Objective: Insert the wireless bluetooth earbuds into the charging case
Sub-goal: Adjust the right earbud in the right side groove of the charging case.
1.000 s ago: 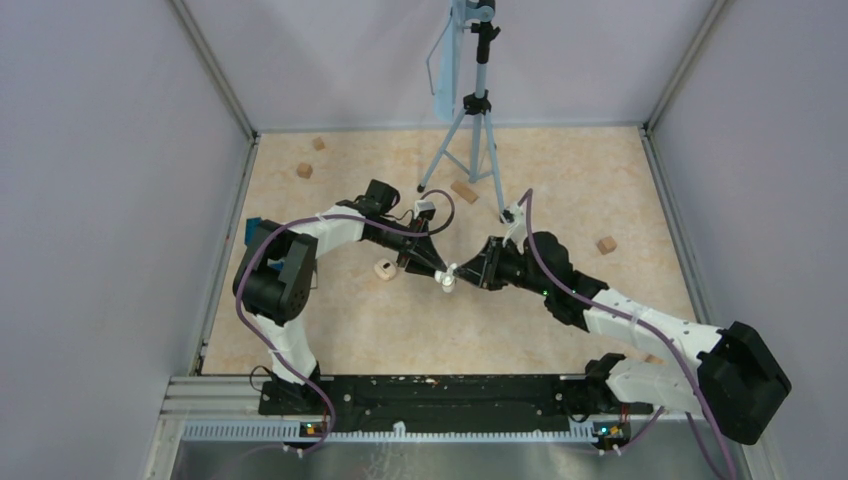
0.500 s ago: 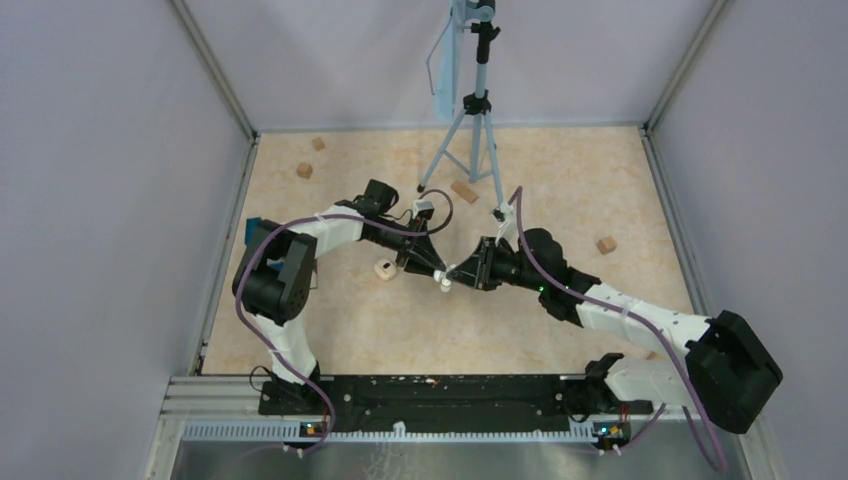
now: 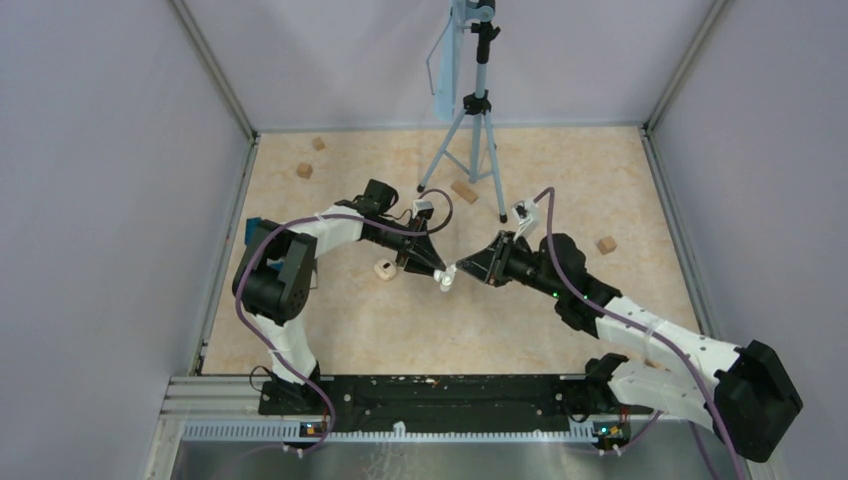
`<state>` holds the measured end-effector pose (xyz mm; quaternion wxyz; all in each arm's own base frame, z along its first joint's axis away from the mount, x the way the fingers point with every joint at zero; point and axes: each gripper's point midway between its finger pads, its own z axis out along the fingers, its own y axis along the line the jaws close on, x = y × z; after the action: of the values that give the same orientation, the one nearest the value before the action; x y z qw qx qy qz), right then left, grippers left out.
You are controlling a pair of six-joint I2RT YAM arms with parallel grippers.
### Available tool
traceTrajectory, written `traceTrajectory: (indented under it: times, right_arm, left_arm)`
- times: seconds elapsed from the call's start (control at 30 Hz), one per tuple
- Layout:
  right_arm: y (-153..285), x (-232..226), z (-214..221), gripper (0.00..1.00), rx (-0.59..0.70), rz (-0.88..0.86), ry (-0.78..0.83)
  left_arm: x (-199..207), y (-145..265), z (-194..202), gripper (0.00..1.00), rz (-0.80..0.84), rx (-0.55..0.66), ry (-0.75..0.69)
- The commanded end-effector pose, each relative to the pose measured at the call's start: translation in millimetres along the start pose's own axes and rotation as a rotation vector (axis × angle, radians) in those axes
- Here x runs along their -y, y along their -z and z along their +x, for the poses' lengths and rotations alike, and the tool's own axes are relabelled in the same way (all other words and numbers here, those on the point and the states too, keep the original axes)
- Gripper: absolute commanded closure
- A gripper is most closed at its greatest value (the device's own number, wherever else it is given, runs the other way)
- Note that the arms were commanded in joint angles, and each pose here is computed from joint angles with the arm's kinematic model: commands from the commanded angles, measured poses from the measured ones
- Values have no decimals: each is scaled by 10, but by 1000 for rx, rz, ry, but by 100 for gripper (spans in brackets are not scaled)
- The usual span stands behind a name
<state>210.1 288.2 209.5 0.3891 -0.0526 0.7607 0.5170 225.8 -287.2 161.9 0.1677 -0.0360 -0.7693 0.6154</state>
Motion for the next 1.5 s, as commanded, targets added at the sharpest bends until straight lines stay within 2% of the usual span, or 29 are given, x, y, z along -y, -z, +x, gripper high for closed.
traceTrajectory:
  times: [0.0, 0.33, 0.67, 1.2, 1.47]
  right_arm:
    - [-23, 263, -63, 83, 30, 135, -45]
    - [-136, 257, -1, 81, -18, 113, -52]
    - [-204, 188, -72, 81, 0, 83, -49]
    - [-257, 161, -39, 92, -23, 61, -63]
    - [-281, 169, 8, 93, -43, 53, -69]
  left_arm:
    - [121, 19, 47, 100, 28, -11, -55]
    - [118, 25, 44, 100, 27, -8, -54]
    - [106, 22, 45, 100, 26, -9, -52]
    - [103, 28, 47, 100, 26, -7, -54]
    - [106, 30, 52, 100, 27, -7, -54]
